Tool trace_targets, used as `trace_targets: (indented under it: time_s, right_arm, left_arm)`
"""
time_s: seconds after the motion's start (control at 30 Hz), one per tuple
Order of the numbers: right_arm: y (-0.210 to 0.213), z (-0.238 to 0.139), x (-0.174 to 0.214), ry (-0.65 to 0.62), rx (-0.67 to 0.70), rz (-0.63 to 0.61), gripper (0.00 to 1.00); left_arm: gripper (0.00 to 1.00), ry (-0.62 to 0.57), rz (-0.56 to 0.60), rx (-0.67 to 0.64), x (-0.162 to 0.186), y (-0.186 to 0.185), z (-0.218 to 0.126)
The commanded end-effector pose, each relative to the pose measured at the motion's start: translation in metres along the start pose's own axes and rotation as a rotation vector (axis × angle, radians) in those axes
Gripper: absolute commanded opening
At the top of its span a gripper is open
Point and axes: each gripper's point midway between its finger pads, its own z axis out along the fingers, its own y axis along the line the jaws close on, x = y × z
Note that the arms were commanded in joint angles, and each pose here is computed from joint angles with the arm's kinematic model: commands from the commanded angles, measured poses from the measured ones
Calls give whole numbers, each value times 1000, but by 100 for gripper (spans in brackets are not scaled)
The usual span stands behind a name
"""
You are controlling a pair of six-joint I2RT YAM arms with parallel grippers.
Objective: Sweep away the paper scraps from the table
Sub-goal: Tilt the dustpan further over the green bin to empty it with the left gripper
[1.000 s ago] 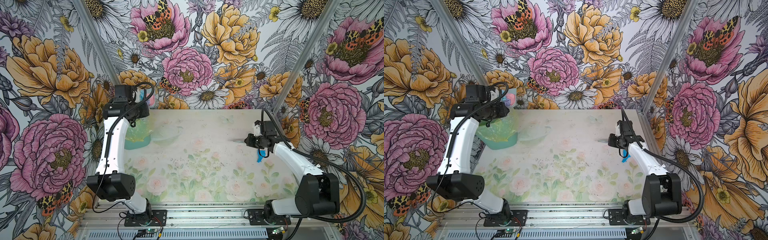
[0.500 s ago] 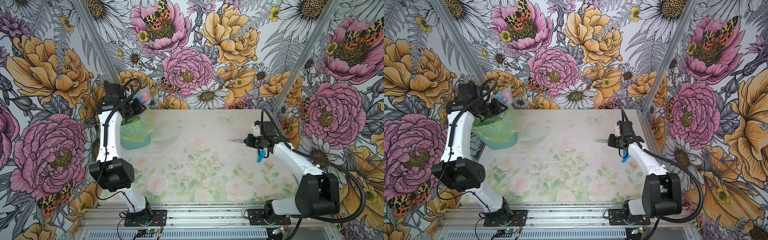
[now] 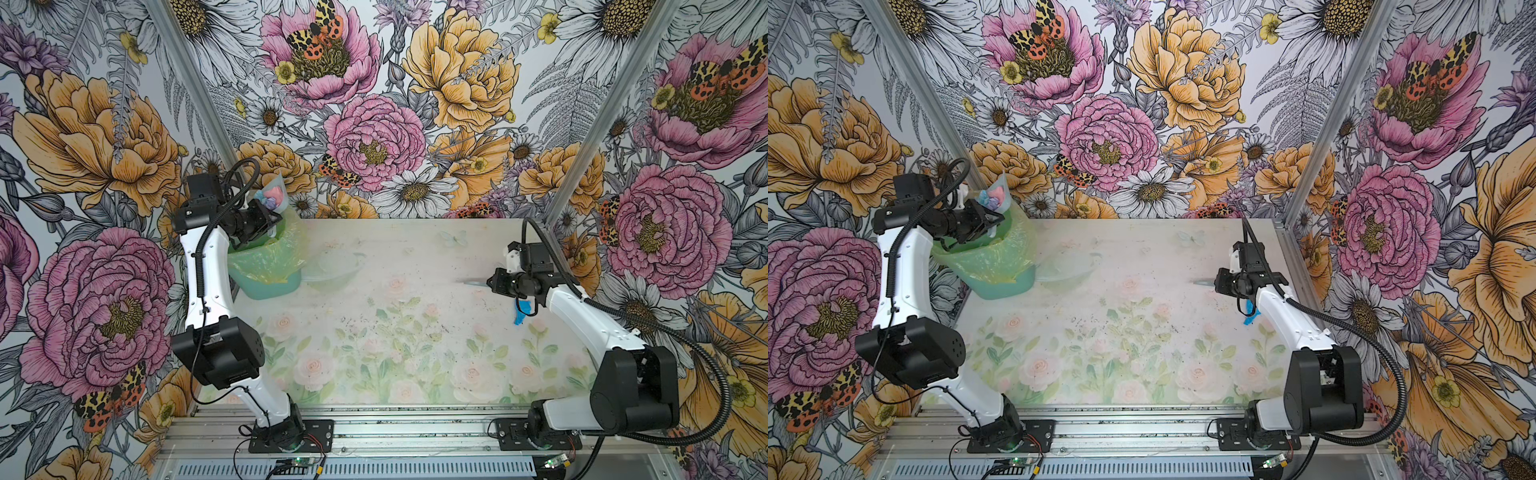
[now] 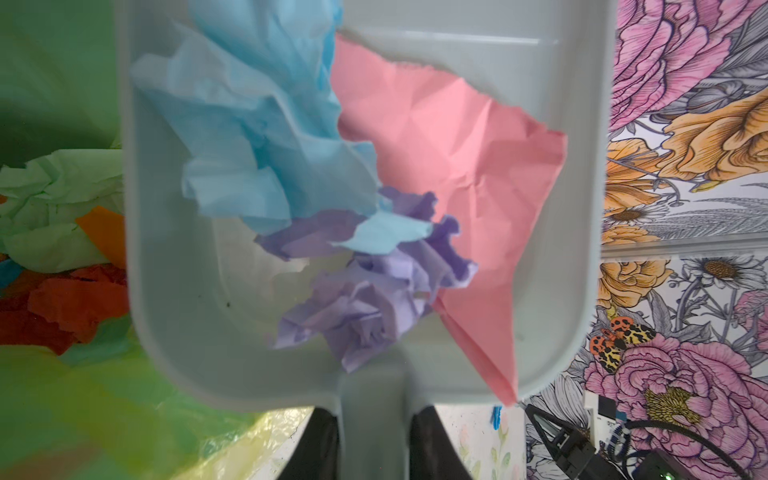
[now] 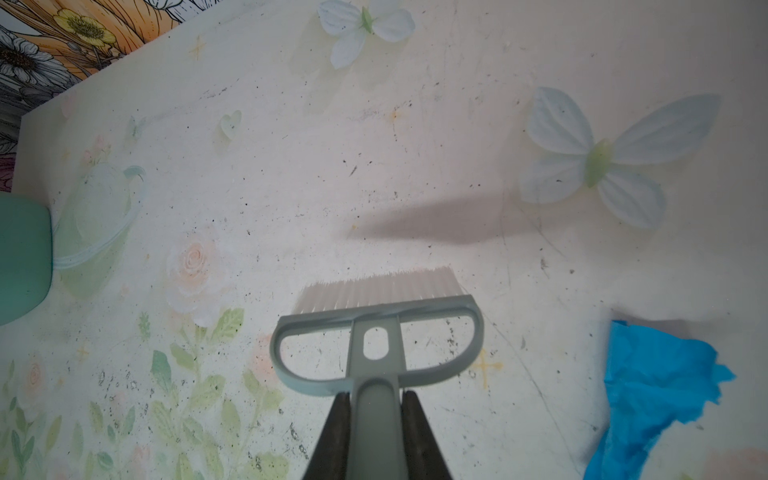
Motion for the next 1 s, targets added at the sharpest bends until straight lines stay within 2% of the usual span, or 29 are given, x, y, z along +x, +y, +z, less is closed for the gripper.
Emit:
trace_targets:
  time_s: [0.0, 0.57, 0.77, 0.97]
  right_arm:
    - [6, -5, -13, -40, -24, -5, 0]
    - [9, -12, -11, -54, -36, -4, 0]
    - [9, -12, -11, -56, -37, -3, 0]
    - [9, -12, -10, -54, -37, -4, 0]
  left_arm:
    - [0, -14, 1, 90, 3, -17, -17]
    - [0, -48, -119, 302, -2, -22, -32]
    - [0, -81, -176, 444, -8, -38, -48]
    - [0, -110, -253, 568, -20, -38, -55]
